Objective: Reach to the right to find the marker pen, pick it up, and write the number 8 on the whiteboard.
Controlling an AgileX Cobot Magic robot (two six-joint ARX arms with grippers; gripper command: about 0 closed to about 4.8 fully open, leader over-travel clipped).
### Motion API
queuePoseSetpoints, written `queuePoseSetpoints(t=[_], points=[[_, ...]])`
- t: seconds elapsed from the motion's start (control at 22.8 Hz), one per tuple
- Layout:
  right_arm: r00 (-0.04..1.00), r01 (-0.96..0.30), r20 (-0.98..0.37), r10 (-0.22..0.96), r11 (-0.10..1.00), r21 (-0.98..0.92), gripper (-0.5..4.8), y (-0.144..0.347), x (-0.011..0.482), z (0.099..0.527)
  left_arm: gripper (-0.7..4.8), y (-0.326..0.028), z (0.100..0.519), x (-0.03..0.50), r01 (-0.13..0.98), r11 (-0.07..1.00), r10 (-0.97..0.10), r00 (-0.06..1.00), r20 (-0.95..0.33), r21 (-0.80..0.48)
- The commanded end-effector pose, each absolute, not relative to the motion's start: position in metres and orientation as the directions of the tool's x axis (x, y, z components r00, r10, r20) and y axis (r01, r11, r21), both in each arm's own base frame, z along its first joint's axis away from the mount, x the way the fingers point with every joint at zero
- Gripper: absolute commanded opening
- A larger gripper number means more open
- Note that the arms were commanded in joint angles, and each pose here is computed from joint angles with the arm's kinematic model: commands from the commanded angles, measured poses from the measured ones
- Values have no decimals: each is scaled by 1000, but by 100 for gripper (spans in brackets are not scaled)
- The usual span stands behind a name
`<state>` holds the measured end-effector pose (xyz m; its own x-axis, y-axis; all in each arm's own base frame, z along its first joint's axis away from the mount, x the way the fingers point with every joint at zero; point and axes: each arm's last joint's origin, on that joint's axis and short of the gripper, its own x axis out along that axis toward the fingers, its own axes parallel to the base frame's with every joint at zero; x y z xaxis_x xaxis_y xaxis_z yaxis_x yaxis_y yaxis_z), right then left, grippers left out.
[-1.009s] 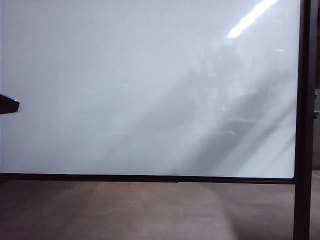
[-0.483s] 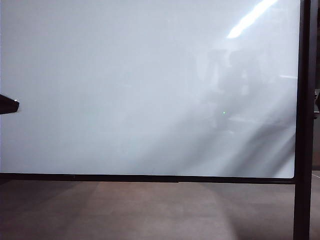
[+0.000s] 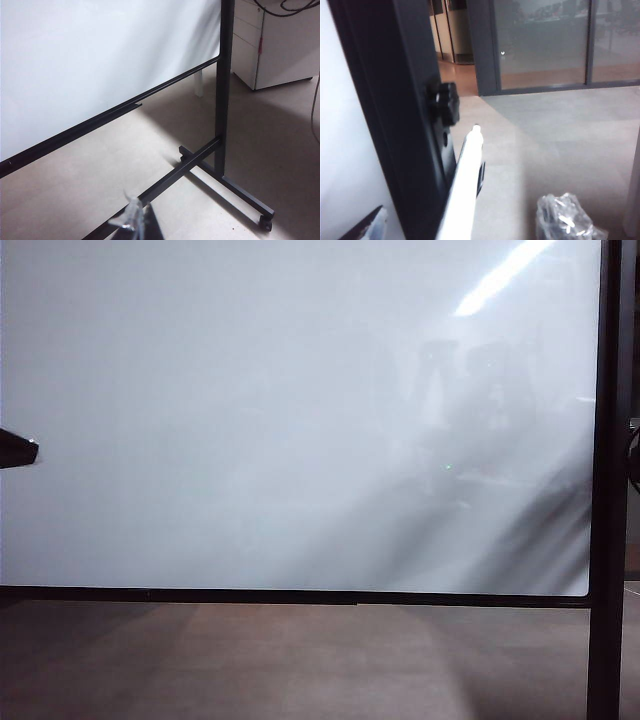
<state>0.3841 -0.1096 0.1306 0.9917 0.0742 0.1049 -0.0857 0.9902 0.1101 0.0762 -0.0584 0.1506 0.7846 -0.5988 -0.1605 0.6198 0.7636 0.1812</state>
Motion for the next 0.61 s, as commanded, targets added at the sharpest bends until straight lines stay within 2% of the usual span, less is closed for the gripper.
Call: queuePoseSetpoints(t=[0.04, 0.22, 0.35, 0.57, 0.61], points=[[992, -91, 102, 80, 990, 108, 369, -110, 389, 130, -5, -58, 148, 76, 624, 760, -599, 781, -179, 179], [991, -99, 100, 89, 989, 107, 362, -105, 392, 127, -5, -58, 148, 76, 624, 760, -599, 781, -179, 180], [991, -101, 98, 91, 989, 106, 301, -105, 392, 126, -5, -58, 148, 76, 624, 760, -599, 781, -179, 180], [991, -100, 98, 89, 989, 106, 300, -105, 392, 126, -5, -58, 148, 76, 624, 760, -599, 781, -179, 179], [991, -100, 98, 89, 989, 106, 274, -105, 392, 126, -5, -58, 148, 76, 624, 760, -599, 781, -179, 179]])
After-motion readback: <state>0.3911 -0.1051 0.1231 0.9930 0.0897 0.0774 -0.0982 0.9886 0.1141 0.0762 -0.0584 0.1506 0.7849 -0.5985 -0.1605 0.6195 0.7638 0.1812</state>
